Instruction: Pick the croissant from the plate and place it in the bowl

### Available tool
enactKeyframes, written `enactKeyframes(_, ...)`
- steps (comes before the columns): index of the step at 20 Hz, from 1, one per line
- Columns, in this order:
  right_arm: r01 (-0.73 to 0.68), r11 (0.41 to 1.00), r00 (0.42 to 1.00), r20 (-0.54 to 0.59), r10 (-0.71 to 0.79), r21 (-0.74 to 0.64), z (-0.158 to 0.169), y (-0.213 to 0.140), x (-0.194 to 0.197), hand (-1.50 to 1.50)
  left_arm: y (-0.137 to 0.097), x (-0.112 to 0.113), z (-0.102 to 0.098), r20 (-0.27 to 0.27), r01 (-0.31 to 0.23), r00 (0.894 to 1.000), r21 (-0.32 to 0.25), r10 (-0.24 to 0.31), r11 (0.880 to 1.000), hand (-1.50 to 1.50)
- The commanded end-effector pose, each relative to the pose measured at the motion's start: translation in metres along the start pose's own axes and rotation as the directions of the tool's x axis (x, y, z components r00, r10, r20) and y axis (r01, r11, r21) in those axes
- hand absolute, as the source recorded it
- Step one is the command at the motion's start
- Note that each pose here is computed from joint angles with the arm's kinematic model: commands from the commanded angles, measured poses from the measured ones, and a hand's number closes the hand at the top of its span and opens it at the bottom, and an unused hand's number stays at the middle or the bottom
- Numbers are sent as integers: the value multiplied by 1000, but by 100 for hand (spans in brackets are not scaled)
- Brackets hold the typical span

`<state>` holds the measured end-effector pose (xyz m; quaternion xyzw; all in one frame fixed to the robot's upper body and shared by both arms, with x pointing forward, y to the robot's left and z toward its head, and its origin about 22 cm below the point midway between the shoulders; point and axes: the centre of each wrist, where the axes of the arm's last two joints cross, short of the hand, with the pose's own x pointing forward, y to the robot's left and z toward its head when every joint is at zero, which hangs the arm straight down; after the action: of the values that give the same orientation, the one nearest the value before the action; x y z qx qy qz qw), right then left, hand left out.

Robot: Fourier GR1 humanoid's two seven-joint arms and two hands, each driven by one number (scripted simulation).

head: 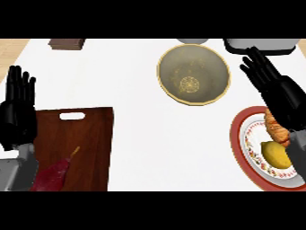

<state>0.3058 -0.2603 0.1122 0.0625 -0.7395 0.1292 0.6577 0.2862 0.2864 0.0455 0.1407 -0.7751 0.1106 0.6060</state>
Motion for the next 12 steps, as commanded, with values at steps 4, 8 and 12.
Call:
enactKeyframes(4, -14, 893, 1000, 30, 1, 450, -3, -41, 12, 150, -1, 14, -7, 45, 175, 984, -137, -170, 975, 0)
enactKeyframes(8, -366, 913, 927, 153, 341, 182, 0, -112, 57, 150, -7, 12, -6, 13, 227, 973, -234, -231, 945, 0)
enactKeyframes(12, -187, 892, 969, 229, 98, 410, 21, -147, 26, -150, -13, 14, -6, 7, 240, 969, -251, -246, 938, 0)
